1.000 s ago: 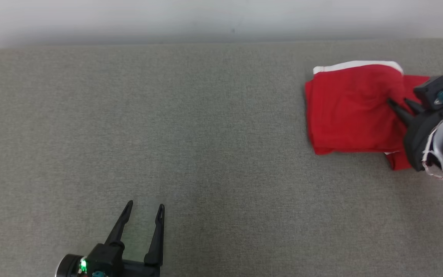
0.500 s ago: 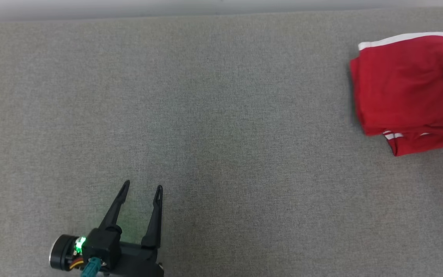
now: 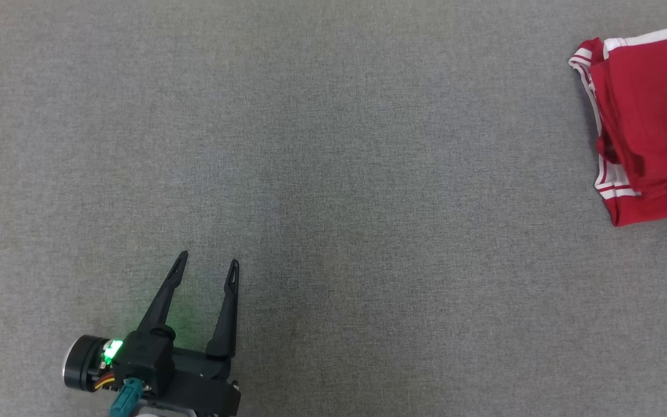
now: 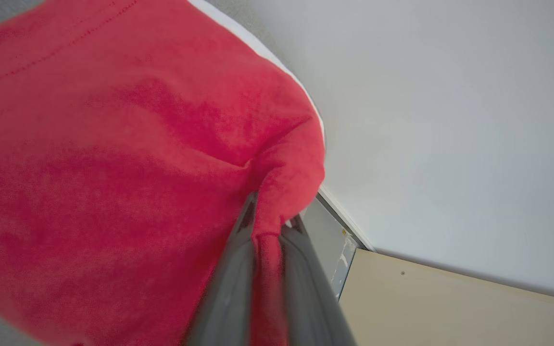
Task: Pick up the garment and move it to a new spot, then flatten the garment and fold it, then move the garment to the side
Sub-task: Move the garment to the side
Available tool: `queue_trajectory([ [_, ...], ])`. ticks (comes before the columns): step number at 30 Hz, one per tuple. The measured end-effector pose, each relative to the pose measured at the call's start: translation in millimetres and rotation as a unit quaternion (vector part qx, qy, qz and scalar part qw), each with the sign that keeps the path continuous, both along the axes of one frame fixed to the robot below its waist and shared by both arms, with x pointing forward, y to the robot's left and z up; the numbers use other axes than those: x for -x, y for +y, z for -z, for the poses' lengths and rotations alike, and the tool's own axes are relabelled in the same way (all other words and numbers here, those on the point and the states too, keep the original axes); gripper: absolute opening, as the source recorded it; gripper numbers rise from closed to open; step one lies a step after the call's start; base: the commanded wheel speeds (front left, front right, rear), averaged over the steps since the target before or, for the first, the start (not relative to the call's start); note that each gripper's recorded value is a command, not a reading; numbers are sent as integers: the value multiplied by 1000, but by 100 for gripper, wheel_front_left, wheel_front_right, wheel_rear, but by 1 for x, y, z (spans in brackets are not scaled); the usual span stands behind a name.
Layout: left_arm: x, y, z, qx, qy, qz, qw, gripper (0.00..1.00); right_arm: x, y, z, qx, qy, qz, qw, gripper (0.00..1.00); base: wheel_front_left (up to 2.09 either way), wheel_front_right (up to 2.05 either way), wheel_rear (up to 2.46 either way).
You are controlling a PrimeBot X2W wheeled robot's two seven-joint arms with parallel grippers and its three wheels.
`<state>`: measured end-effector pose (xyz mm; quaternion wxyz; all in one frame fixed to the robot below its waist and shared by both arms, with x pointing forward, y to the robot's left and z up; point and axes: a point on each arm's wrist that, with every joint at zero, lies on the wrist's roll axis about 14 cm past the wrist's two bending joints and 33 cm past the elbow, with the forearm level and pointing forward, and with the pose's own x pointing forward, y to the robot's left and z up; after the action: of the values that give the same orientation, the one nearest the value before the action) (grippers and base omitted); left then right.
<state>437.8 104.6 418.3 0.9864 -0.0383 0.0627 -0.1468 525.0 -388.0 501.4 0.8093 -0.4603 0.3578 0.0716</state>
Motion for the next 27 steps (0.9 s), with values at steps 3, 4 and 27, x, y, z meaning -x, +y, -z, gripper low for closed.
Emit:
queue_trajectory([
  [3, -1, -1, 1, 1, 0, 1, 1000, 100, -7, -7, -7, 14, -10, 4, 1000, 0, 0, 0, 0],
  [4, -1, 0, 1, 1, 0, 1, 1000, 100, -8, -8, -6, 16, -11, 5, 1000, 0, 0, 0, 0],
  [27, 0, 11, -12, -1, -15, -16, 1000, 100, -17, -16, -34, -26, -67, 43, 996, 100, 0, 0, 0],
])
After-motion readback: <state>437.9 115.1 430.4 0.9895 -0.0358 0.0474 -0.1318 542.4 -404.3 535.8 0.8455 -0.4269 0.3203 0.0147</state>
